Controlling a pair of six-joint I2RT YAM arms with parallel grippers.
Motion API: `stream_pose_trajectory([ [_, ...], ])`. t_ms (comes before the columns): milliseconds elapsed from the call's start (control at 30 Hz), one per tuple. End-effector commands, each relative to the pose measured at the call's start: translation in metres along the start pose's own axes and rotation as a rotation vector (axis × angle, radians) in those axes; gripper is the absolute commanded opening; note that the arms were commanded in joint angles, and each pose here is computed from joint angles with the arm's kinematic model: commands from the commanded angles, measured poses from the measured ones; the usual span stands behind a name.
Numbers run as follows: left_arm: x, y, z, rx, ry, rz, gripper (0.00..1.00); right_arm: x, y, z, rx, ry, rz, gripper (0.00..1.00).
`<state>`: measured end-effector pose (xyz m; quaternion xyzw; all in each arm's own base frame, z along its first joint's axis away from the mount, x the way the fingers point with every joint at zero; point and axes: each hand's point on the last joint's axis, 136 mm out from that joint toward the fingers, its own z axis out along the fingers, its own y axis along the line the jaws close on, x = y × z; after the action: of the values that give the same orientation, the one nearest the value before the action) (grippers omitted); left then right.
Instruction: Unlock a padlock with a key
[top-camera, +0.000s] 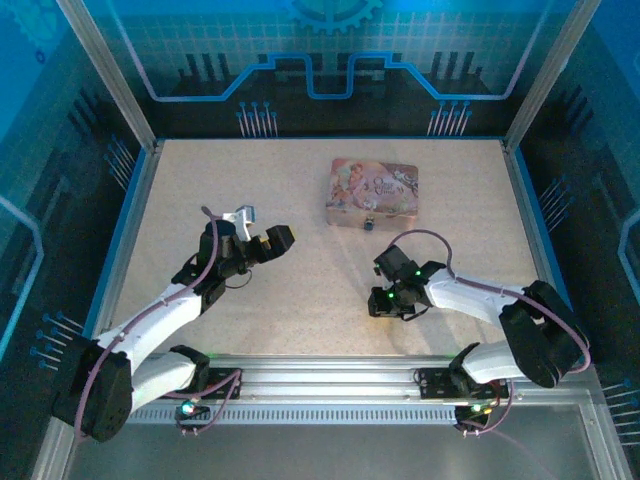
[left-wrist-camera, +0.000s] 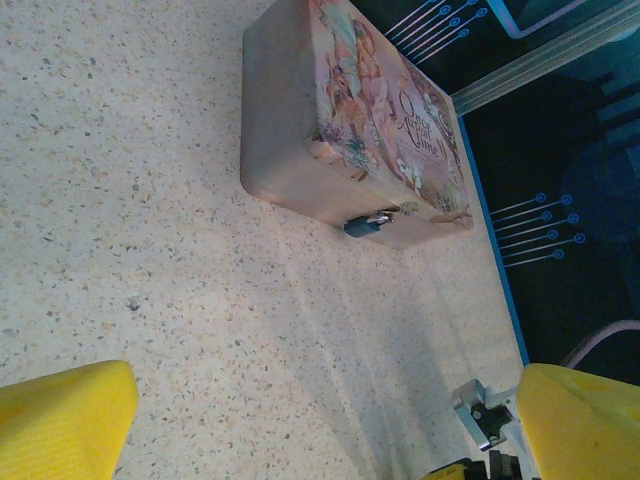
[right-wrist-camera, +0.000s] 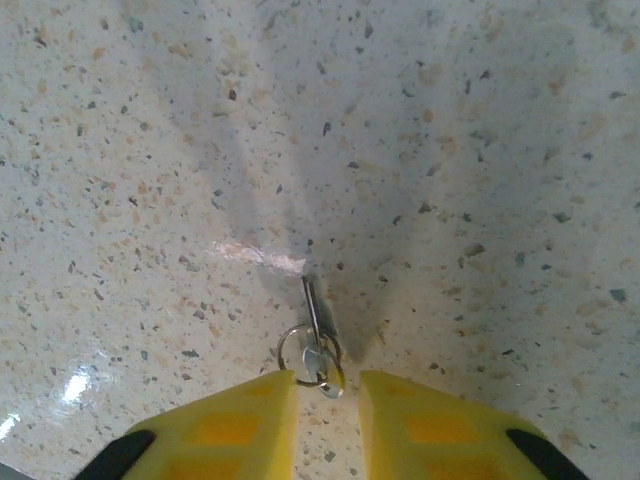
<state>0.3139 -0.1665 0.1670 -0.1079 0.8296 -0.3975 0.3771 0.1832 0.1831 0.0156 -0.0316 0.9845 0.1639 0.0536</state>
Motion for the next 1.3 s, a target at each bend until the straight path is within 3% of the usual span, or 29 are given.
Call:
stream_pose_trajectory([
  [0, -0.014, -0.016, -0.004, 0.03, -0.043, 0.025, 0.99, 0.002, 0.005, 0.001, 0.0, 0.009, -0.01, 0.18],
  [533, -0.017, -0.019, -0.005, 0.031, -0.048, 0.029, 0.99, -0.005, 0.003, 0.003, 0.026, -0.004, -0.029, 0.2],
  [867, -0.018, -0.025, -0.007, 0.049, -0.04, 0.042, 0.99, -0.012, 0.007, -0.005, -0.005, -0.058, -0.069, 0.0],
  [1033, -0.018, -0.047, -0.012, 0.138, -0.02, 0.08, 0.99, -0.035, 0.032, -0.036, -0.179, -0.179, -0.188, 0.0],
  [1167, -0.017, -0.08, -0.018, 0.286, 0.019, 0.139, 0.89, -0.057, 0.066, -0.083, -0.387, -0.338, -0.338, 0.0],
  [1267, -0.011, -0.109, -0.024, 0.408, 0.085, 0.196, 0.82, -0.067, 0.081, -0.116, -0.445, -0.429, -0.464, 0.0],
])
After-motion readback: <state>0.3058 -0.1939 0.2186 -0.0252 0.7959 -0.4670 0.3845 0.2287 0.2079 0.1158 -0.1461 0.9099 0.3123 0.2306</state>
